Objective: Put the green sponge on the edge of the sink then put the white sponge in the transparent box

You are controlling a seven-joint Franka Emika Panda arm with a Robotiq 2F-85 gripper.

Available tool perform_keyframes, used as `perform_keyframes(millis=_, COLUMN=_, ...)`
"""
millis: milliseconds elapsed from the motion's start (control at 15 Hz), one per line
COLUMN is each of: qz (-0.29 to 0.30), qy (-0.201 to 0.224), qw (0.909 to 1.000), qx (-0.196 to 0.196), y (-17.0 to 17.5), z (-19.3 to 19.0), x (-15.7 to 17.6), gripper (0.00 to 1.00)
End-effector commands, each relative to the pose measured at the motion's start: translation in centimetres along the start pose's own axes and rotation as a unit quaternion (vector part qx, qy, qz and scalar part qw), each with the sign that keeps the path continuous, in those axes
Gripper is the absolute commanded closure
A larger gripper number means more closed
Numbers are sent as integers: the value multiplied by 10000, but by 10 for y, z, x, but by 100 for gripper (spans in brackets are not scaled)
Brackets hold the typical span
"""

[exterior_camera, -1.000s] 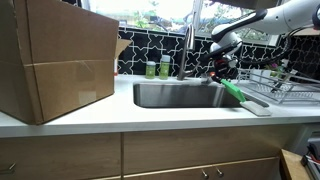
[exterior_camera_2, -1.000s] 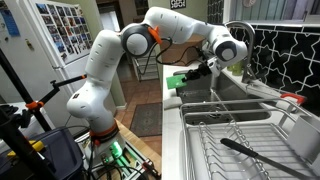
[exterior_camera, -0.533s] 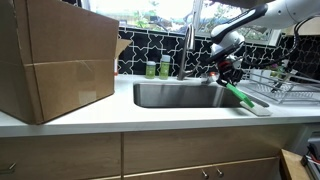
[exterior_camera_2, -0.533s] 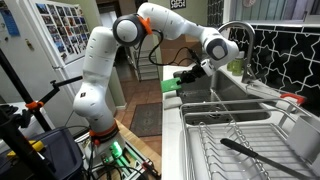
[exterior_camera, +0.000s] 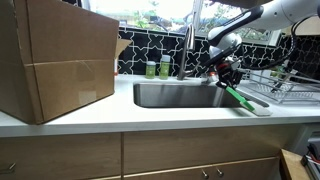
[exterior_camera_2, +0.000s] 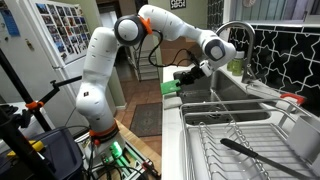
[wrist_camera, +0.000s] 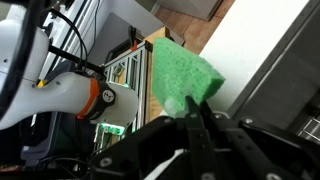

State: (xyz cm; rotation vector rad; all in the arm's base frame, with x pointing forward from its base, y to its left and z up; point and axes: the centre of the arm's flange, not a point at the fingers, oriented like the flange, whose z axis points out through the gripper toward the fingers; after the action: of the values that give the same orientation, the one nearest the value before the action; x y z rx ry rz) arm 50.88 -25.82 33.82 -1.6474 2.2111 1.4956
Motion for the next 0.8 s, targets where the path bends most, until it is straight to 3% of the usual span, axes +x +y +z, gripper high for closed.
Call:
perform_keyframes(millis=0, qz=169, qy=-27, qw=9996, qx=-211, y=-11, z=6, x=3, gripper=95)
perform_keyframes(millis=733, qz=662, qy=56, qw=9967, qx=-475, y=-36, z=22, x=3, gripper=94)
